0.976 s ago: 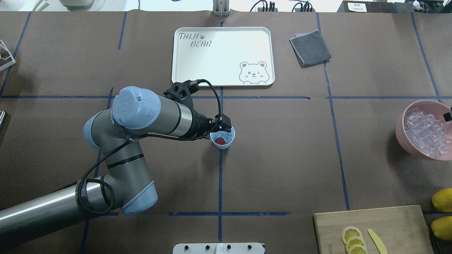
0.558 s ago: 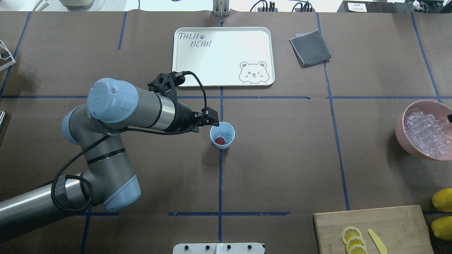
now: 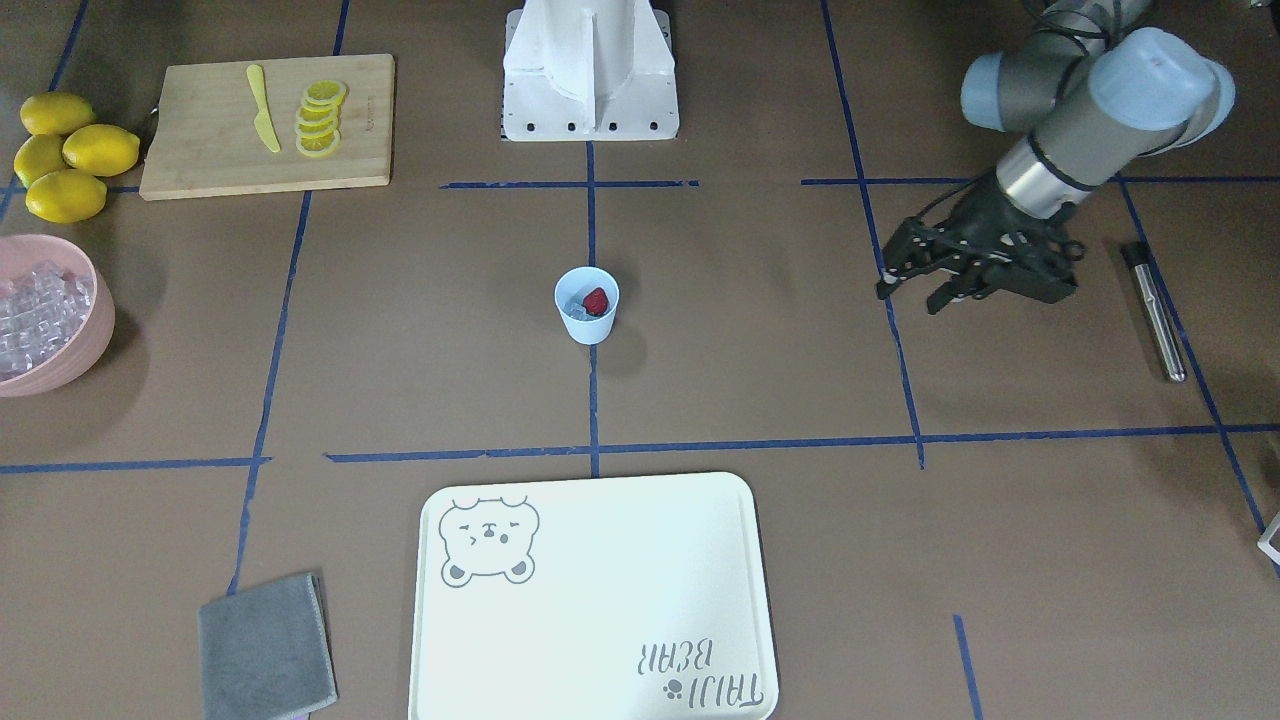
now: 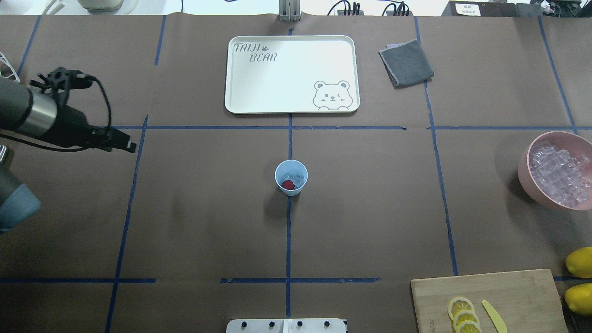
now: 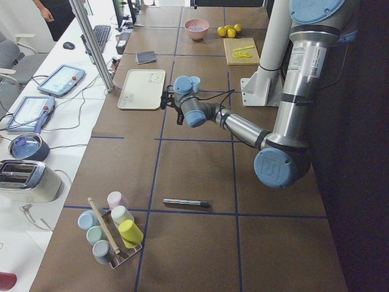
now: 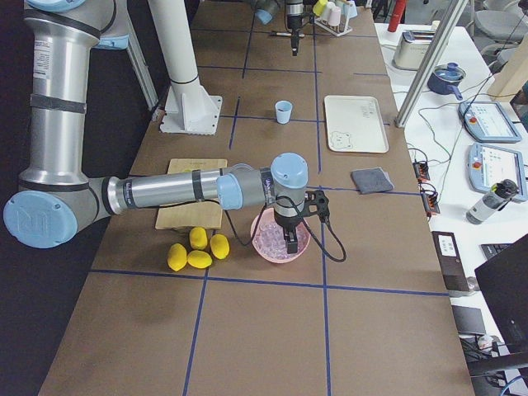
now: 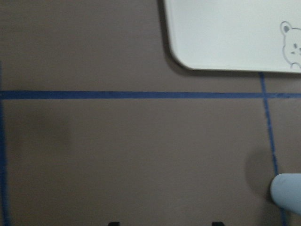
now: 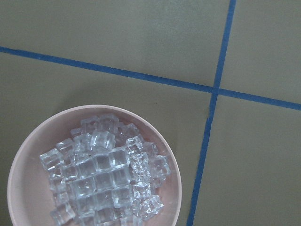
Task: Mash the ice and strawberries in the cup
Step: 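Withdraw the left gripper away from the cup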
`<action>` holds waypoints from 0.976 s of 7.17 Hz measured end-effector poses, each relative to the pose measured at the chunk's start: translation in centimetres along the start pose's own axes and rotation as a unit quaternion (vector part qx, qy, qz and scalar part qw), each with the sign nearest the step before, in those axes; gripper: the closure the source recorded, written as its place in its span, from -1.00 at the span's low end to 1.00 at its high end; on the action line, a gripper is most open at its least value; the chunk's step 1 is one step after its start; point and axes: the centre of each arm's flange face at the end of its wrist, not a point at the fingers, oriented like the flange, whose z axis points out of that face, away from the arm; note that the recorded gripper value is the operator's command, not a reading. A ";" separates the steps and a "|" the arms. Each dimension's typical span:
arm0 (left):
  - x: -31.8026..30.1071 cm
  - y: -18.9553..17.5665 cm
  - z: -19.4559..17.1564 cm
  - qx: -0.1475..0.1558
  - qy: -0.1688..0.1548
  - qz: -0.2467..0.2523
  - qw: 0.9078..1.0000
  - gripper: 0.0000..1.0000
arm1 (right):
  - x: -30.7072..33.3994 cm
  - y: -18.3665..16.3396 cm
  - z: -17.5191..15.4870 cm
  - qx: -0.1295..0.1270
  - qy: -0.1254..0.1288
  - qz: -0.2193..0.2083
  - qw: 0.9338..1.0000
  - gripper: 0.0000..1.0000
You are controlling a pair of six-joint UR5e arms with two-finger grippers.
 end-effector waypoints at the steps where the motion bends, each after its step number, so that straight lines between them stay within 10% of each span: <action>1: -6.5 0.9 -1.6 0.000 -0.032 0.035 0.999 -0.45 | 1.2 0.3 0.1 -0.003 0.003 -0.004 1.000 -1.00; 7: -27.5 1.9 -0.4 -0.063 -0.174 -0.005 0.983 -0.46 | 3.6 1.2 0.3 -0.007 0.007 -0.015 1.000 -1.00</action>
